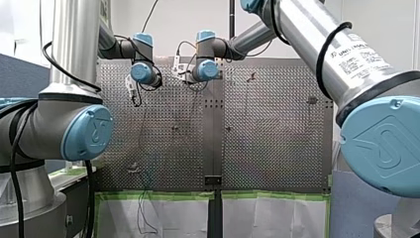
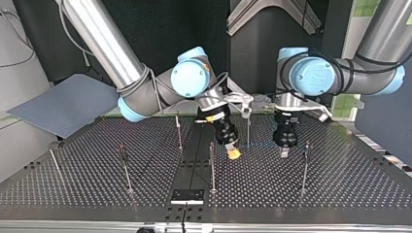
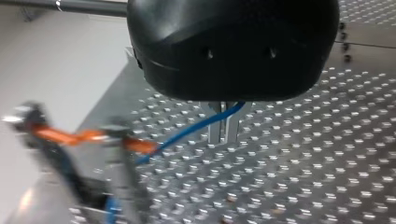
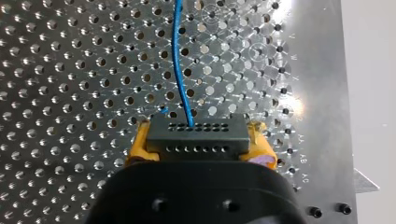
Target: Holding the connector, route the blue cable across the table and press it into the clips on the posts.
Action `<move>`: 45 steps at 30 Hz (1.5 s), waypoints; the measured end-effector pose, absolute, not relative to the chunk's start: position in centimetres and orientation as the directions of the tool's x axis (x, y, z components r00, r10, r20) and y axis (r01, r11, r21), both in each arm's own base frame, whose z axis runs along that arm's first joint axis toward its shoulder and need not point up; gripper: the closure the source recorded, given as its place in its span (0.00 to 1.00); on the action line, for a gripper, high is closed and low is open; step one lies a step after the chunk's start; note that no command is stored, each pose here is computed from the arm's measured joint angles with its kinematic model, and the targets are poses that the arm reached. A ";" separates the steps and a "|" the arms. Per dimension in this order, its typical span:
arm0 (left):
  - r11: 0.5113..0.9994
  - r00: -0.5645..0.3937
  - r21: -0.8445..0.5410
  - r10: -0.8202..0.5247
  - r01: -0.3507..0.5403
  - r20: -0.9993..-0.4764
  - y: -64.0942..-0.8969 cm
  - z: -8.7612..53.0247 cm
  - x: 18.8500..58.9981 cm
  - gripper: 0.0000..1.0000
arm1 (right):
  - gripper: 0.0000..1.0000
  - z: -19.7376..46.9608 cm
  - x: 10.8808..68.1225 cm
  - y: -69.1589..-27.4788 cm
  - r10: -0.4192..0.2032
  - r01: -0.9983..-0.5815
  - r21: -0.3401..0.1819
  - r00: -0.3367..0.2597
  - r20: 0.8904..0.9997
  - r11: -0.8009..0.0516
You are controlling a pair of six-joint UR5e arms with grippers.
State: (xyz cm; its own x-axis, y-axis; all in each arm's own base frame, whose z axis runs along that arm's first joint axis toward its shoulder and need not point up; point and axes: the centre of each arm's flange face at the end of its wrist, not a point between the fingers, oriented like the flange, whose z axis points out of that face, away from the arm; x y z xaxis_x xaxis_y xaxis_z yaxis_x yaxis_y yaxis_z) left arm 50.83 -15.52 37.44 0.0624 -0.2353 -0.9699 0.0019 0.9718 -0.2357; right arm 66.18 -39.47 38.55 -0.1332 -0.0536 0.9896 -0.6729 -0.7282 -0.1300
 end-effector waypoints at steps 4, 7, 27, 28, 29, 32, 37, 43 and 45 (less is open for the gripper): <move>0.971 0.049 -0.238 -0.237 -0.011 -0.970 -15.7 35.7 50.0 1.00 | 1.00 37.7 66.1 -39.3 -0.065 -0.675 -0.129 -0.119 0.991 -0.727; 0.970 0.046 -0.242 -0.241 -0.013 -0.969 -15.9 34.6 49.5 1.00 | 1.00 36.6 65.8 -39.1 -0.079 -0.678 -0.128 -0.103 0.992 -0.724; 0.975 -0.122 -0.210 -0.217 -0.068 -0.969 -17.2 24.9 46.5 1.00 | 1.00 28.8 63.1 -38.5 -0.181 -0.706 -0.118 0.015 0.983 -0.698; 0.975 -0.120 -0.212 -0.218 -0.067 -0.968 -17.2 24.8 46.5 1.00 | 1.00 28.6 62.9 -38.5 -0.185 -0.707 -0.117 0.019 0.983 -0.697; 0.975 -0.119 -0.213 -0.219 -0.066 -0.968 -17.2 24.8 46.5 1.00 | 1.00 28.3 62.8 -38.5 -0.188 -0.708 -0.117 0.023 0.982 -0.697; 0.975 -0.126 -0.213 -0.220 -0.067 -0.967 -17.3 24.1 46.7 1.00 | 1.00 27.6 62.6 -38.2 -0.196 -0.707 -0.114 0.036 0.980 -0.698; 0.975 -0.153 -0.207 -0.217 -0.074 -0.964 -17.4 22.3 47.1 1.00 | 1.00 26.6 62.3 -37.9 -0.203 -0.704 -0.103 0.059 0.977 -0.703; 0.976 -0.160 -0.206 -0.216 -0.077 -0.963 -17.4 21.8 47.1 1.00 | 1.00 25.4 62.0 -37.6 -0.214 -0.704 -0.097 0.079 0.974 -0.703; 0.975 -0.163 -0.205 -0.216 -0.082 -0.963 -17.3 21.4 47.1 1.00 | 1.00 25.0 61.8 -37.5 -0.220 -0.705 -0.097 0.086 0.972 -0.703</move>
State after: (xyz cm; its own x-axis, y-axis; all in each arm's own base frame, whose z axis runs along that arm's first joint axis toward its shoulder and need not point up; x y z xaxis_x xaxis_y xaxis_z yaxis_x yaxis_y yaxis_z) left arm 47.11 -17.33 21.44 -0.1629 -0.2158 -0.9628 -0.0818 0.9754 -0.2048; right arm 61.80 -37.46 24.99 0.0858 -0.2198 0.9718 -0.7049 -0.7027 -0.0967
